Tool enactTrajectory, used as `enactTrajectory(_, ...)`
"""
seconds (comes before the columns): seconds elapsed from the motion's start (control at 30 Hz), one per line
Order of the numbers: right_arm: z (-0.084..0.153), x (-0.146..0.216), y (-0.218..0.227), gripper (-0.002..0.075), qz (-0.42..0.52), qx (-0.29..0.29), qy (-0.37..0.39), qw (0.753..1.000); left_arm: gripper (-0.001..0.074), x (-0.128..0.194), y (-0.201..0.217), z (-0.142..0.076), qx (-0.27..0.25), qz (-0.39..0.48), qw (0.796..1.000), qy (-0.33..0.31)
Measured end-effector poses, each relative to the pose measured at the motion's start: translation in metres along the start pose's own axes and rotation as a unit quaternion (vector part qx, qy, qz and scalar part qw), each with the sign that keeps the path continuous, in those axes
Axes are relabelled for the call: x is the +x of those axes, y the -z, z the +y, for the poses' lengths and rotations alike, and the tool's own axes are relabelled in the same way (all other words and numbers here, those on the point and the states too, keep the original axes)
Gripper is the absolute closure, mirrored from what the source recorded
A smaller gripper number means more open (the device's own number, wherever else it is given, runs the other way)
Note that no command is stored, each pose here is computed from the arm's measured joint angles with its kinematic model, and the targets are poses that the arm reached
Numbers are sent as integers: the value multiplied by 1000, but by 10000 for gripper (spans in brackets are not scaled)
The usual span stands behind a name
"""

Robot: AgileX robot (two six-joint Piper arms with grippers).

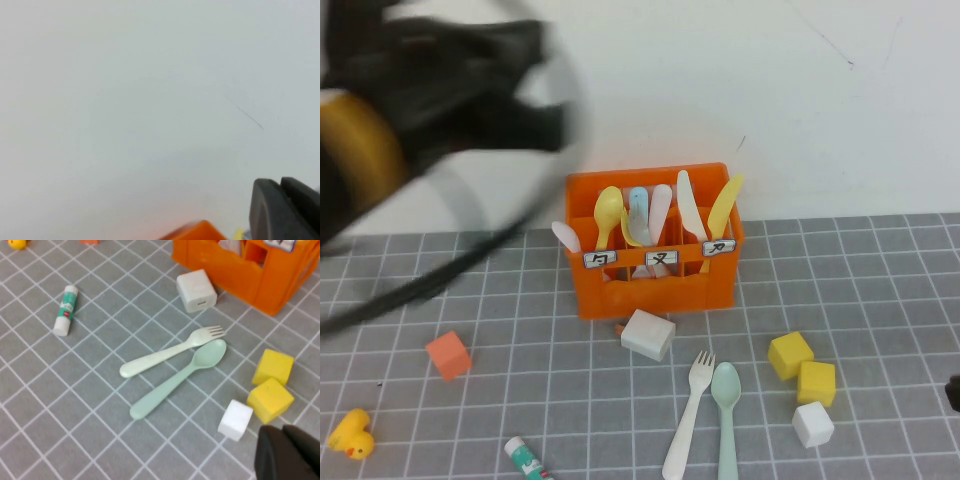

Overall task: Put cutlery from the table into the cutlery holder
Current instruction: Pick up the spoon

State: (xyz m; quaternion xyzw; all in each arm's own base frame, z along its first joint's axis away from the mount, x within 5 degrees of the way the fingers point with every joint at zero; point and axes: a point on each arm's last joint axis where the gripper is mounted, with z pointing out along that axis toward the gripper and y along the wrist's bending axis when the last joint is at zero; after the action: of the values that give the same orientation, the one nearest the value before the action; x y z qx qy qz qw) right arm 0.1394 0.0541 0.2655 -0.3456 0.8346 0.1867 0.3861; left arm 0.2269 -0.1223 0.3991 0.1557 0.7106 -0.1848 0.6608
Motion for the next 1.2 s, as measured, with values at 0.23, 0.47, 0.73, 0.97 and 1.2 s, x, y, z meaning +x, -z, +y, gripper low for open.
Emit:
enactTrajectory(0.23, -9, -6, -14, 729, 29, -47, -22, 998, 734, 25, 110, 23, -117, 11, 993, 20)
enactTrajectory(0.47, -17, -24, -57, 728, 92, -85, -12, 992, 734, 73, 192, 41, -202, 39, 976, 69)
enactTrajectory(0.73, 11, -50, -142, 728, 202, -50, 37, 977, 734, 102, 205, 36, -177, 100, 976, 83)
enactTrajectory(0.97, 32, -41, -212, 728, 249, -3, 5, 969, 734, 125, 189, 34, -157, 131, 977, 62)
enactTrajectory(1.2, 27, -12, -252, 578, 295, 26, -68, 953, 734, 138, 187, 34, -153, 138, 977, 53)
